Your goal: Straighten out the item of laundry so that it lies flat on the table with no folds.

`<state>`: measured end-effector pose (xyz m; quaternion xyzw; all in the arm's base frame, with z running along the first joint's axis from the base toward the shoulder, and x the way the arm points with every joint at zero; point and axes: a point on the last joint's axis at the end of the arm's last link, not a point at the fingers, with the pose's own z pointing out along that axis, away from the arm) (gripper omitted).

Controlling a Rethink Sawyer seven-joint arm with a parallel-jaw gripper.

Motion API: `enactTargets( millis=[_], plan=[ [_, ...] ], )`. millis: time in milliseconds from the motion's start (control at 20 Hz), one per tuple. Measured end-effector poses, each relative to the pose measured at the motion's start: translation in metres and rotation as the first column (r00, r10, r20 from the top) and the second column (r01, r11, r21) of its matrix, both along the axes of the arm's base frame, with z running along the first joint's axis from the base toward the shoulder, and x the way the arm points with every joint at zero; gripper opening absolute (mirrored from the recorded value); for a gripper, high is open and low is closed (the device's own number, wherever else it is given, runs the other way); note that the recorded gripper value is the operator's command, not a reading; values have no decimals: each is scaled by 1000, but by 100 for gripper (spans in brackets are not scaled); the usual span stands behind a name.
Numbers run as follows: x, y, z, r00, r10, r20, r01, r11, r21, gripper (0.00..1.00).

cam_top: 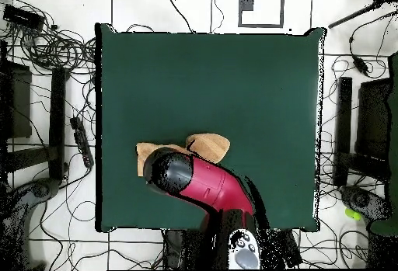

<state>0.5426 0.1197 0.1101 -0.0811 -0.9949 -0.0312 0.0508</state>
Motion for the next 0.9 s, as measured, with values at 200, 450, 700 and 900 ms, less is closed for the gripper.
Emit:
enactTargets(
  millis=[200,450,700,900],
  plan=[
    [8,-17,6,1000,-31,6,31,999,25,100],
    [19,-46,8,997,-79,15,78,996,35,100],
    [29,-50,-3,997,-70,15,69,997,32,100],
    [45,-43,-25,1000,-23,18,22,1000,18,100]
  ],
)
